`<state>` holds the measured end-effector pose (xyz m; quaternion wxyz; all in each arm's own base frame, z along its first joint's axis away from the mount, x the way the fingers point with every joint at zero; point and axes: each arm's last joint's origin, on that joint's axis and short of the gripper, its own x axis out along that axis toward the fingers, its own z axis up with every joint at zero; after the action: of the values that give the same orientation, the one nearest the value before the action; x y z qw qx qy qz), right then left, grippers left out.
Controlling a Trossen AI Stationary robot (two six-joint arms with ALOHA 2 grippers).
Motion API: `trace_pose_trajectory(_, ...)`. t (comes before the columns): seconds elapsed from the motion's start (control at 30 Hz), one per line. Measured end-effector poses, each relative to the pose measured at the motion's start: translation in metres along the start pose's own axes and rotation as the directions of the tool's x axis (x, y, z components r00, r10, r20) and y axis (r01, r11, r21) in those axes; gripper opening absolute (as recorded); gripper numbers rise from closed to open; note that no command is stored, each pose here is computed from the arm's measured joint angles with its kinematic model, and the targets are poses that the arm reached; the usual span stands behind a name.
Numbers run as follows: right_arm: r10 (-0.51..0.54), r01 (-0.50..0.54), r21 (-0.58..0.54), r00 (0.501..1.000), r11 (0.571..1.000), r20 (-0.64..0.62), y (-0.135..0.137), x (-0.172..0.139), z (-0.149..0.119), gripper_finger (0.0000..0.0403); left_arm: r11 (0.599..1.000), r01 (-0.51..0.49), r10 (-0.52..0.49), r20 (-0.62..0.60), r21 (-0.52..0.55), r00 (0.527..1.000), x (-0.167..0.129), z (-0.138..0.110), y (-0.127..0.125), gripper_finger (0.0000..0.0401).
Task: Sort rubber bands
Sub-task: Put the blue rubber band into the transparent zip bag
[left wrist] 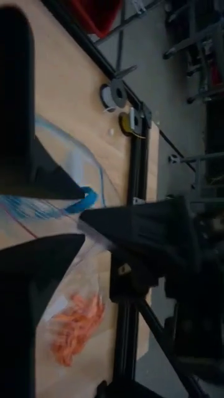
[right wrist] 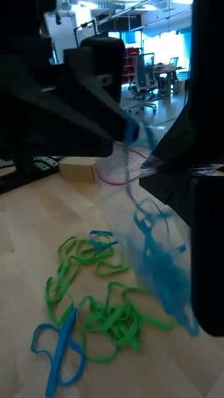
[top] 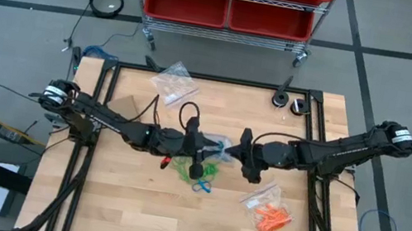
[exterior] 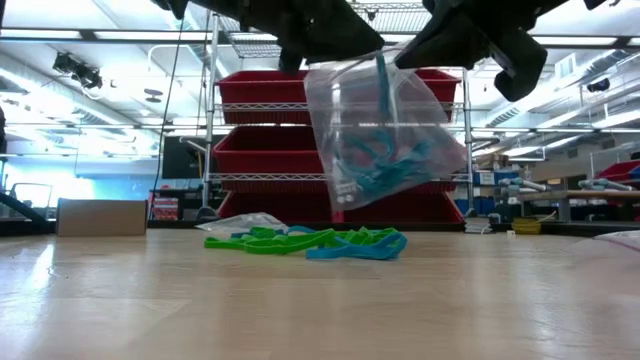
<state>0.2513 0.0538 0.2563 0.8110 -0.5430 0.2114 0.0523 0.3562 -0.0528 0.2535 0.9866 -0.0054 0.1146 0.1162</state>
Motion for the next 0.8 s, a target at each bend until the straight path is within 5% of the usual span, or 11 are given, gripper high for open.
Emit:
trace_pose_trajectory(0.3,-0.004,0.004,0.037,1.000,0.999,0.010,0.001,-0.001,0.003,0.0000,0.999,0.020,-0.019,0.043,-0.036,0.999,-0.004,0.005,-0.007,0.0191)
trace_pose_trajectory(0.67,-0.022,0.023,0.047,1.000,0.999,-0.019,0.001,-0.001,0.002,0.0000,0.986,0.169,-0.169,0.065,0.013,0.983,-0.032,0.010,-0.054,0.0198)
trace_pose_trajectory(0.8,-0.032,0.033,0.056,0.999,0.998,-0.013,0.000,-0.001,0.003,0.0000,0.980,0.200,-0.199,-0.032,0.022,0.979,-0.036,-0.005,-0.067,0.0198)
